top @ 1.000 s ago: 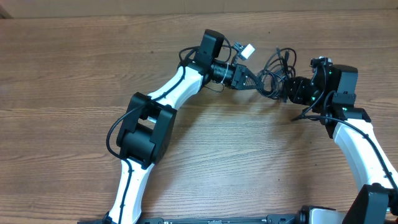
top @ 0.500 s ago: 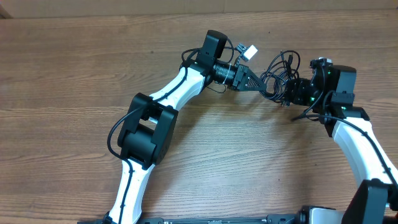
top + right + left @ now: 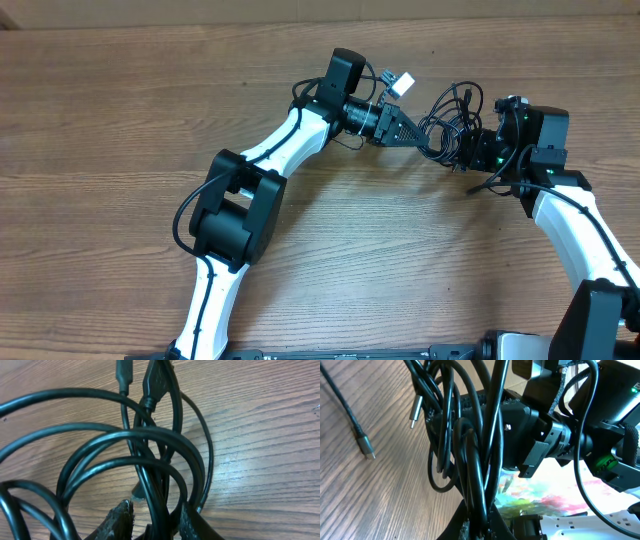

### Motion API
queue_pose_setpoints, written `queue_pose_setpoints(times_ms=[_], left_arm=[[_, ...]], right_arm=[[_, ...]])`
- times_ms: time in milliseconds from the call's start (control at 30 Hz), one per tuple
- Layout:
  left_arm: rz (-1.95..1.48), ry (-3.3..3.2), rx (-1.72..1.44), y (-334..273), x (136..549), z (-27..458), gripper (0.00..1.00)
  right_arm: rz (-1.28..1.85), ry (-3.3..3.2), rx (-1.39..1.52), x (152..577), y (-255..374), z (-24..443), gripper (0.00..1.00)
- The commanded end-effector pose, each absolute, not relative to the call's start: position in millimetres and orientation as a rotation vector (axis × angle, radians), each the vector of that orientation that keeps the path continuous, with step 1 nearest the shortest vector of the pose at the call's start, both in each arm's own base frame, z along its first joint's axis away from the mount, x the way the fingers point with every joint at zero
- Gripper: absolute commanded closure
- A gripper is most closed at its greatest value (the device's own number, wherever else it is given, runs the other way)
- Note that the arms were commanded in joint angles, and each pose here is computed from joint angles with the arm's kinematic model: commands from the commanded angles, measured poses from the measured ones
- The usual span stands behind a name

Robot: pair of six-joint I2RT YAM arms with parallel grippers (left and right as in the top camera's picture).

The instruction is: Untangle cables

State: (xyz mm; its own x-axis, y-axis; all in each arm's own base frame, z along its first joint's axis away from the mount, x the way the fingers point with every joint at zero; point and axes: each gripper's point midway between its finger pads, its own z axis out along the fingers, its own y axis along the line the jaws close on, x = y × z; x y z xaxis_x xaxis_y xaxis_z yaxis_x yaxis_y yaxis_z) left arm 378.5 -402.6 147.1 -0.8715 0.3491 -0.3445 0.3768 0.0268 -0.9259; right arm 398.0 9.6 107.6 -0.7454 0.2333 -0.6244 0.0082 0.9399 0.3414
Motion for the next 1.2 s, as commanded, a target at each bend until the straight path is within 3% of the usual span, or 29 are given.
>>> queue_pose_setpoints(times_ms=[0,367,467,700,867,1167], left_arm=[[-2.098,2.215,0.848,-409.1,363.8,150.6,0.96],[-2.101,2.214,0.858,-411.6,361.0,150.7,0.96],[-2.101,2.215,0.857,-411.6,361.0,150.6,0.96],[-2.006,2.323,0.685,-406.9,383.0,139.5,0.96],[-1.92,2.411,0.488,-394.4,408.9,129.8,0.96],[-1.789,2.481,0.208,-360.8,450.7,115.9,0.96]], right_arm=[[0.424,2.352,0.14,405.2,12.9,118.3,0.73],[0.424,2.355,0.141,404.9,12.9,117.7,0.86],[0.425,2.361,0.142,403.8,13.0,116.6,0.96],[0.462,2.458,0.167,384.9,17.8,101.6,0.96],[0.703,2.499,0.119,365.7,47.9,102.2,0.96],[1.268,2.325,-0.085,343.0,107.4,148.9,0.96]])
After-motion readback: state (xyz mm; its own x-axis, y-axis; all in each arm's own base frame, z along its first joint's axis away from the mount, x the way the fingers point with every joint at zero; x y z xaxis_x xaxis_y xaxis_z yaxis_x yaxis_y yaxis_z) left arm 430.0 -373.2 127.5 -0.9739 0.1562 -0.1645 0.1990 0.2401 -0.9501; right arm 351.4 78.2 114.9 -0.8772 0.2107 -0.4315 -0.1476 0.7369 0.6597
